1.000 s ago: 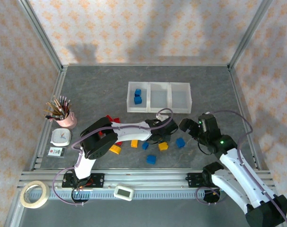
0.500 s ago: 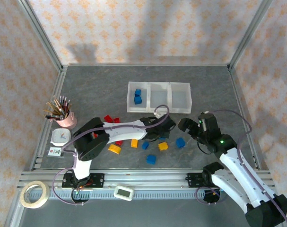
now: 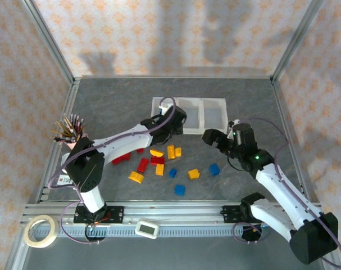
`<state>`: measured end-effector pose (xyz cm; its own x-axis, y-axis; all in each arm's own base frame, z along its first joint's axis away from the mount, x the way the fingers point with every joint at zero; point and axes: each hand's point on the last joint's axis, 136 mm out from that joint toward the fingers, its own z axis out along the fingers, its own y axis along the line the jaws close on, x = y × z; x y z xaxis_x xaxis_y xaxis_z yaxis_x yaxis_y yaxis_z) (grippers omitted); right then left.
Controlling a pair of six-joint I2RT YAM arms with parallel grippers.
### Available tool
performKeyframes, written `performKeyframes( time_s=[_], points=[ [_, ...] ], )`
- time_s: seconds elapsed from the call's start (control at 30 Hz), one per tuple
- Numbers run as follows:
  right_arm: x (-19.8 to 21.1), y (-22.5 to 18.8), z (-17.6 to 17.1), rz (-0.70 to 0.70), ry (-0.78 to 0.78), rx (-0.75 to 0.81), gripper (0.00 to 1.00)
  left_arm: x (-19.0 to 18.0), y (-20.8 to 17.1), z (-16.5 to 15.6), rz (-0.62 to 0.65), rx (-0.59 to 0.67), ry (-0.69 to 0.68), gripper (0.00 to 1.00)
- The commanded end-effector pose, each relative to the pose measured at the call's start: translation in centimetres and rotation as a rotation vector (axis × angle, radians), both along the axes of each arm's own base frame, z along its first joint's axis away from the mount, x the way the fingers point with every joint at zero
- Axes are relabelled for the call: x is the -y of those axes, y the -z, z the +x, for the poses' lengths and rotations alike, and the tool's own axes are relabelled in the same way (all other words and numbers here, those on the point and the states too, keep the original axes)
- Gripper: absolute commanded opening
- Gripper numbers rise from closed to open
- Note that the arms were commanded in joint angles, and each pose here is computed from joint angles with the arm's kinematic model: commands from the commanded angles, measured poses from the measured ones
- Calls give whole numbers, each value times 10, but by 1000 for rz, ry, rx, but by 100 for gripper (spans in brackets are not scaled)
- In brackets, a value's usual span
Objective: Sort the legos into containers by color
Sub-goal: Place the lego in the container, then pick up the lego from the middle-left of the table.
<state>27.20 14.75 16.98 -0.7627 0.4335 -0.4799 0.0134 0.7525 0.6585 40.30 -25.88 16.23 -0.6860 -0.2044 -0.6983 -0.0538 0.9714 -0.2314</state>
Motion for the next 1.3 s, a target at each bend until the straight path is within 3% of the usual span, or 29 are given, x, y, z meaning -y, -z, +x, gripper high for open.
performKeyframes(
  time_s=[0.0, 0.2, 0.33, 0.63, 0.9, 1.1, 1.27],
  points=[
    [-13, -29, 20, 30, -49, 117, 100, -22, -13, 33, 91, 68, -29, 33],
    [-13, -21, 30, 11, -40, 115, 100, -34, 7, 79, 73, 69, -47, 33],
    [-11, -20, 32, -6, -32, 117, 100, -34, 25, 101, 73, 57, -43, 39],
    [-7, -21, 34, -30, -21, 125, 100, -32, 29, 113, 71, 44, -16, 55],
    [-2, -25, 36, -65, -8, 132, 100, -34, -8, 84, -19, 79, 29, 58],
    [4, -26, 32, -87, 14, 96, 100, -20, -24, 37, -96, 85, 109, 59],
    [19, -21, 19, -119, 64, 53, 100, 15, -31, -12, -104, 97, 249, 63]
  ],
)
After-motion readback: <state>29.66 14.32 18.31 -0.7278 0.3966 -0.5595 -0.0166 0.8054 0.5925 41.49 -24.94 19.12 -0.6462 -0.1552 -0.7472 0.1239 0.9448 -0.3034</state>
